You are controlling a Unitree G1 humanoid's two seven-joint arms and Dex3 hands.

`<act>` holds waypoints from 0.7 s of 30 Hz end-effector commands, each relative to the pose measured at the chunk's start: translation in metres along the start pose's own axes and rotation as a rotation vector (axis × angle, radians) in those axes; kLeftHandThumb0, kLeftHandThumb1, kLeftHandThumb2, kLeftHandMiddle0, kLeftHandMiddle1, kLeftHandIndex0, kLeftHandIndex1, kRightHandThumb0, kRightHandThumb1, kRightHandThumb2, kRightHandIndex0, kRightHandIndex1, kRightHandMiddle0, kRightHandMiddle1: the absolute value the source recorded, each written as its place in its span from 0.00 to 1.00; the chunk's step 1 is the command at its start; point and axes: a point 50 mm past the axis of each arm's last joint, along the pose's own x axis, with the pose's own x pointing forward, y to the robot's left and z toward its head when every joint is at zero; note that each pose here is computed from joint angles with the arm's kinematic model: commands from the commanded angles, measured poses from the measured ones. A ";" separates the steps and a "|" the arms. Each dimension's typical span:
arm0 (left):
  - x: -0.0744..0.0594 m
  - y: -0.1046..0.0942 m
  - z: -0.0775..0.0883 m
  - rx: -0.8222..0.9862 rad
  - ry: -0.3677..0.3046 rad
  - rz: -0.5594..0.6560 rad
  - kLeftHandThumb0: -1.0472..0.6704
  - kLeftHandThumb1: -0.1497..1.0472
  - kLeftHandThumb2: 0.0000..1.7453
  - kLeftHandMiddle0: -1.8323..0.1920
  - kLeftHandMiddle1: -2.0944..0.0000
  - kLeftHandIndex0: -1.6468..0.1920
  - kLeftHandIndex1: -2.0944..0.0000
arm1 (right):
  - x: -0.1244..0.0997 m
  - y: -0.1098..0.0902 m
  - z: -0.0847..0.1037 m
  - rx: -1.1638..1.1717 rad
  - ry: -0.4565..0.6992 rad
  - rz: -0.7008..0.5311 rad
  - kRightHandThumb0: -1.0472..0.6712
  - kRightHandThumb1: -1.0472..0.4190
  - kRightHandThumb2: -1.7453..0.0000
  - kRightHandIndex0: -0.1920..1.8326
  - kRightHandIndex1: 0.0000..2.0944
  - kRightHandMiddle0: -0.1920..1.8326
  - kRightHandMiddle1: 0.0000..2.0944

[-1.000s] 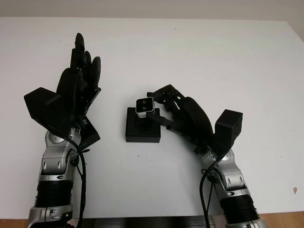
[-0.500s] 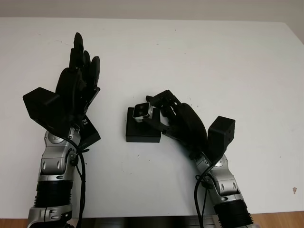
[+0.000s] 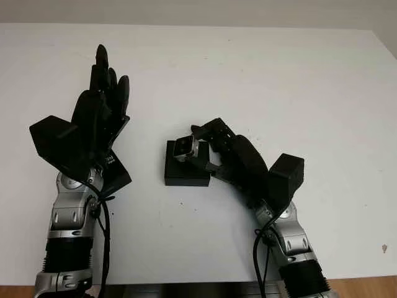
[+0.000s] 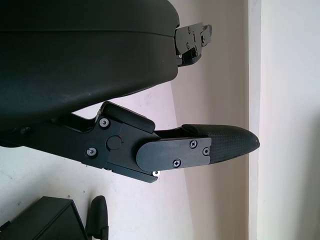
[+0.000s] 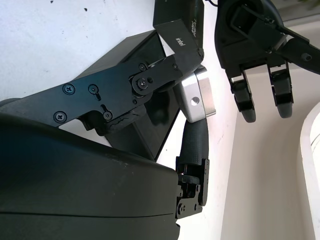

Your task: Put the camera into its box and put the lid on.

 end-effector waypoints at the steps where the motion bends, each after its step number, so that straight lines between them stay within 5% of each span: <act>1: -0.002 0.002 0.002 0.017 -0.010 0.002 0.15 1.00 0.28 1.00 1.00 1.00 1.00 | -0.002 -0.003 -0.003 -0.013 0.009 -0.001 0.36 0.00 0.93 0.00 0.38 0.17 0.91; 21: -0.002 0.000 0.001 0.016 -0.010 0.017 0.14 1.00 0.27 1.00 1.00 1.00 1.00 | -0.007 -0.006 -0.002 -0.251 -0.061 0.038 0.37 0.00 0.95 0.00 0.42 0.19 0.88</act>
